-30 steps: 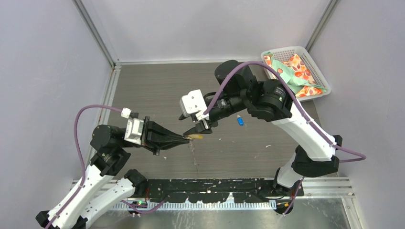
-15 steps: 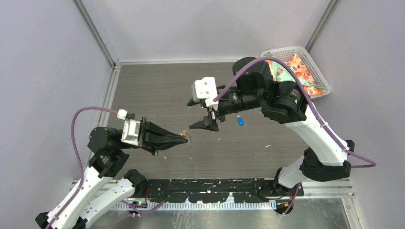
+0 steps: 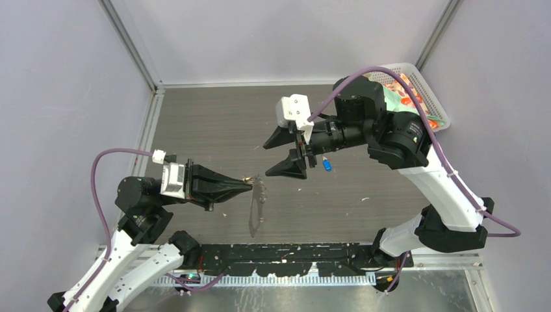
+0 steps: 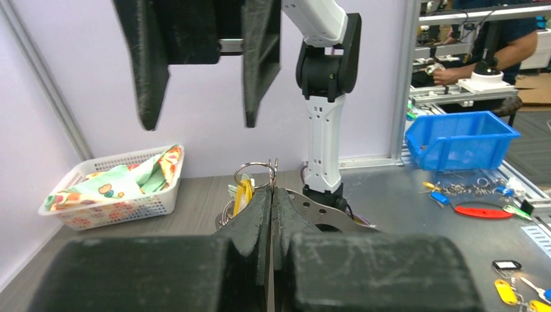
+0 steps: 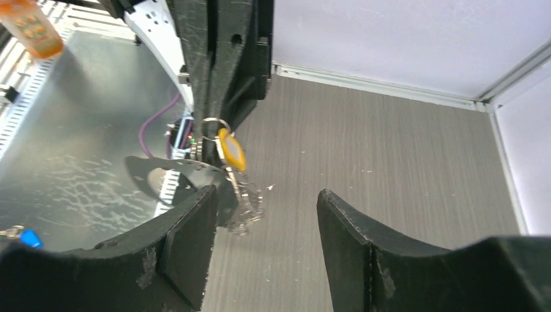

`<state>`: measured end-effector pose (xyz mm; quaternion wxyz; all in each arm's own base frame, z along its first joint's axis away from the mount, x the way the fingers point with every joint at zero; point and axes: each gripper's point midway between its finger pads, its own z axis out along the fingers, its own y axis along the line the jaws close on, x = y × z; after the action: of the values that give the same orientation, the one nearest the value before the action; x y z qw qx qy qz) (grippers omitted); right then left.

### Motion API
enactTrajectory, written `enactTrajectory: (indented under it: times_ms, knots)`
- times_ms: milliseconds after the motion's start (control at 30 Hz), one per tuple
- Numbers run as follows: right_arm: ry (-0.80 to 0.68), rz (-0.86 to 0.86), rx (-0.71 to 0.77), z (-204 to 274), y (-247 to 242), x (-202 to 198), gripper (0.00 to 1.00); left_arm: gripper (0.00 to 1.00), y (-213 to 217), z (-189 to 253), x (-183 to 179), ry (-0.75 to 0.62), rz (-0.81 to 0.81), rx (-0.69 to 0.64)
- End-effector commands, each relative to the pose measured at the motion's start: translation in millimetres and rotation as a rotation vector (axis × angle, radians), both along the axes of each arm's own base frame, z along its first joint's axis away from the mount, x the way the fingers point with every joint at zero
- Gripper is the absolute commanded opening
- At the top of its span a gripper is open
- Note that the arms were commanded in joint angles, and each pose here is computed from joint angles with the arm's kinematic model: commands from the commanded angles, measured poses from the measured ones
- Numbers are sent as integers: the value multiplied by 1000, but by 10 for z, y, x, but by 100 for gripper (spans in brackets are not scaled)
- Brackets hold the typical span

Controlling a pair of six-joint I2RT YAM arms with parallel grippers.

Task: Put the keys on the keyring
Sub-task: Adjust the key on the keyring.

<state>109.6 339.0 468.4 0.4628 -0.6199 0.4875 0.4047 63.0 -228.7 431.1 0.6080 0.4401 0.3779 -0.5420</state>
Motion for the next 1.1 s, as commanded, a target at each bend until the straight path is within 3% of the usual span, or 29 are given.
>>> enactTrajectory:
  times_ms: [0,200,467,1067]
  knots:
    - [119,27,27,162,-65,-189,62,0,83,229,75,-39,88,-76]
    - [202,13,-2,76,81,-151,56,0,76,196,221,-18,152,-76]
    - [159,25,19,35,183,-111,47,0,58,129,266,-6,163,-62]
    - [171,69,4,-55,299,-181,37,0,29,66,364,25,191,-50]
